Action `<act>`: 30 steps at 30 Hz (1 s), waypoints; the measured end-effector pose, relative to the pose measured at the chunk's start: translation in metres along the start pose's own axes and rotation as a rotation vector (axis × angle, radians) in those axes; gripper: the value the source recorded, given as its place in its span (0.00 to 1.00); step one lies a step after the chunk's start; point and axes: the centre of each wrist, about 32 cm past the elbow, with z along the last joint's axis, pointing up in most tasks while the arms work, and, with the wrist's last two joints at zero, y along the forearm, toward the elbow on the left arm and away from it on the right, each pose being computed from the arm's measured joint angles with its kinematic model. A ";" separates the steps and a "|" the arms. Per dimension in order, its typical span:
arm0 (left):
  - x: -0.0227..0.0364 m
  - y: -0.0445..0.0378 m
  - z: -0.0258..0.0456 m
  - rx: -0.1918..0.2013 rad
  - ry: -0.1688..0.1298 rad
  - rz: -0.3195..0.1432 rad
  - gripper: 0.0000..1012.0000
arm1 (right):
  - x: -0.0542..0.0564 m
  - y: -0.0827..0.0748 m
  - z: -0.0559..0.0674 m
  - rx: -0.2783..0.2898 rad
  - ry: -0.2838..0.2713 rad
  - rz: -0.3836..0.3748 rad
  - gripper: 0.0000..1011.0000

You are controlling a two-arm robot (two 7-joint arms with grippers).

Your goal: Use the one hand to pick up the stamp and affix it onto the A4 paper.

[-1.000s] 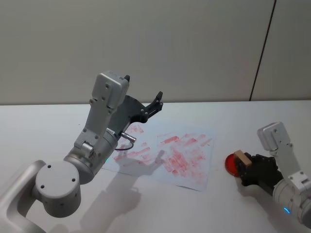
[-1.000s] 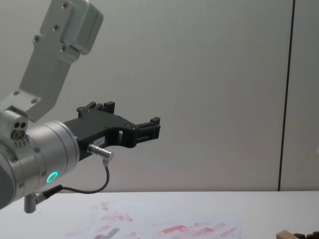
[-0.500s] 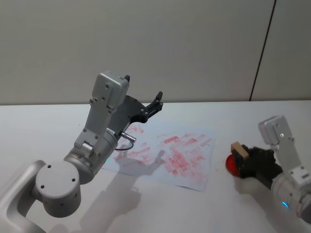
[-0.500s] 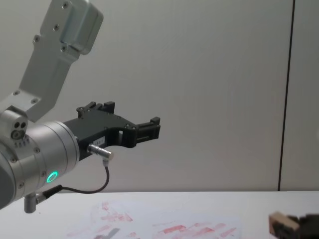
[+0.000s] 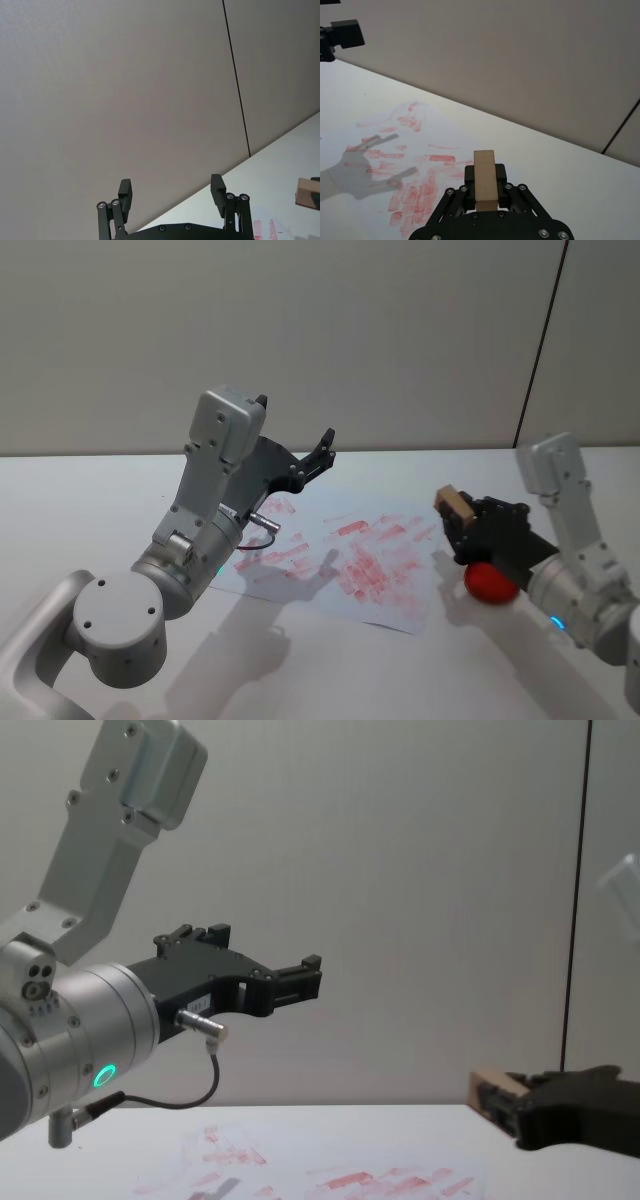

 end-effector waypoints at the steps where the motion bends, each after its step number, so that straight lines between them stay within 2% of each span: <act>1: 0.0000 0.0000 0.0000 0.000 0.000 0.000 0.99 | -0.001 0.002 0.001 -0.001 0.001 0.006 0.21; 6: 0.0000 0.0000 0.0000 0.000 0.000 0.000 0.99 | -0.008 0.011 0.000 -0.036 -0.006 0.041 0.22; 17: 0.0000 0.0000 0.0000 0.000 0.000 0.000 0.99 | -0.027 0.031 -0.015 -0.139 -0.032 0.081 0.21; 30: 0.0000 0.0000 0.0000 0.000 0.000 0.000 0.99 | -0.040 0.041 -0.024 -0.185 -0.035 0.090 0.21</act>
